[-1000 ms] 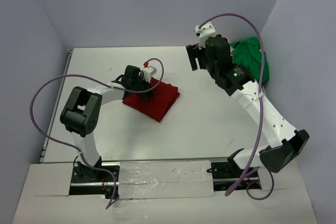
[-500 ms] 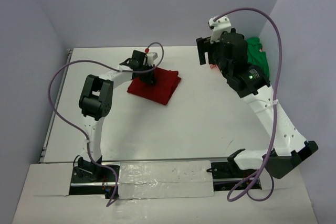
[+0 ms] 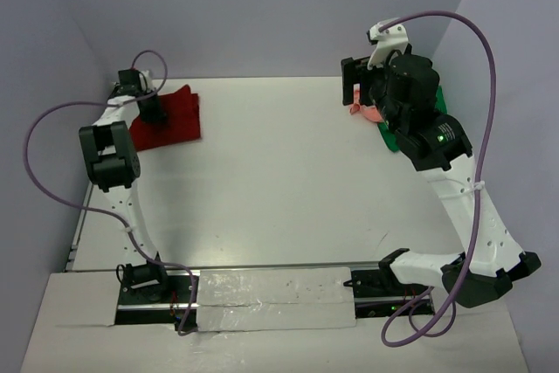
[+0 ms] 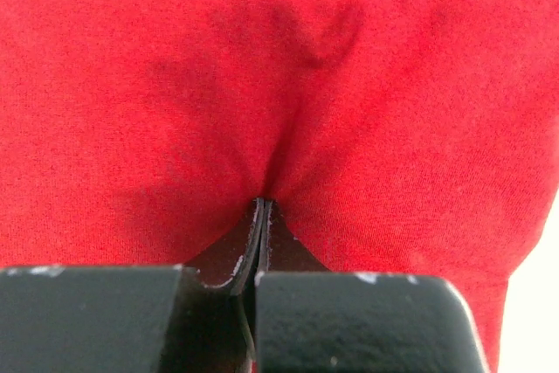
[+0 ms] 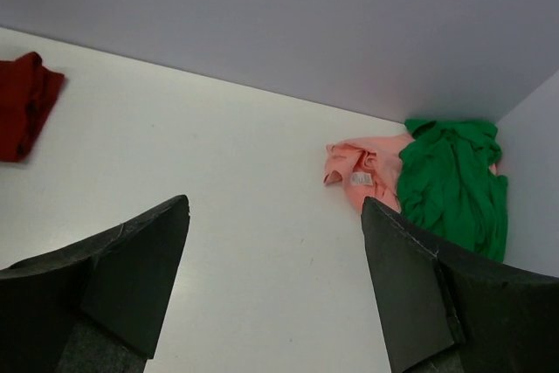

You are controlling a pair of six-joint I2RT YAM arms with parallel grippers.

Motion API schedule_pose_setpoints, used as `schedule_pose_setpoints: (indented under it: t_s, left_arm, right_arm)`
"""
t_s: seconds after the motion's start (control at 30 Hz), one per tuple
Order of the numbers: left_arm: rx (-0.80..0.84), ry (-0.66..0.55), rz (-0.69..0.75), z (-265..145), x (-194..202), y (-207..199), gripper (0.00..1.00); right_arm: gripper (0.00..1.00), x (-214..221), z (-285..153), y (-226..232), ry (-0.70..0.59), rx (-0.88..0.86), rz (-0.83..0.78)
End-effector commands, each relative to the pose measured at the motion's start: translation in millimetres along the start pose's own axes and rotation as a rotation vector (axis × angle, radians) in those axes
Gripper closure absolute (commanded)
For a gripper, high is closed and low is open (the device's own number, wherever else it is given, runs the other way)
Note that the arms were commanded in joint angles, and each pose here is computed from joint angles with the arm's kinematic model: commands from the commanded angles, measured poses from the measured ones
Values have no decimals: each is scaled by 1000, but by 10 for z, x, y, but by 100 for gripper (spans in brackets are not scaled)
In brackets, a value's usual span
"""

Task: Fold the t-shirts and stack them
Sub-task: Put the neatly folded tshirt into the corner of the board with the left arm

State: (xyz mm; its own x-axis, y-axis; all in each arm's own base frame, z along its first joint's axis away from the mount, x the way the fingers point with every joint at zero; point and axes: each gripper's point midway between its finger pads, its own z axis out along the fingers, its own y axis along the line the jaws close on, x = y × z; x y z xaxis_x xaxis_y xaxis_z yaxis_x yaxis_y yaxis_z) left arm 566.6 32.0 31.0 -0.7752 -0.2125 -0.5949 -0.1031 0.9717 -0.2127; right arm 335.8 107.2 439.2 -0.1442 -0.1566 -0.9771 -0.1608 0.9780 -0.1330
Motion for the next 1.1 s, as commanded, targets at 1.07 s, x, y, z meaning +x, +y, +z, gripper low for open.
schedule_pose_setpoints:
  t_s: [1.07]
  left_arm:
    - [-299,-518,134,-322,-1651,1009,73]
  right_arm:
    - [14,-153,-312,-123,-93,-40,71]
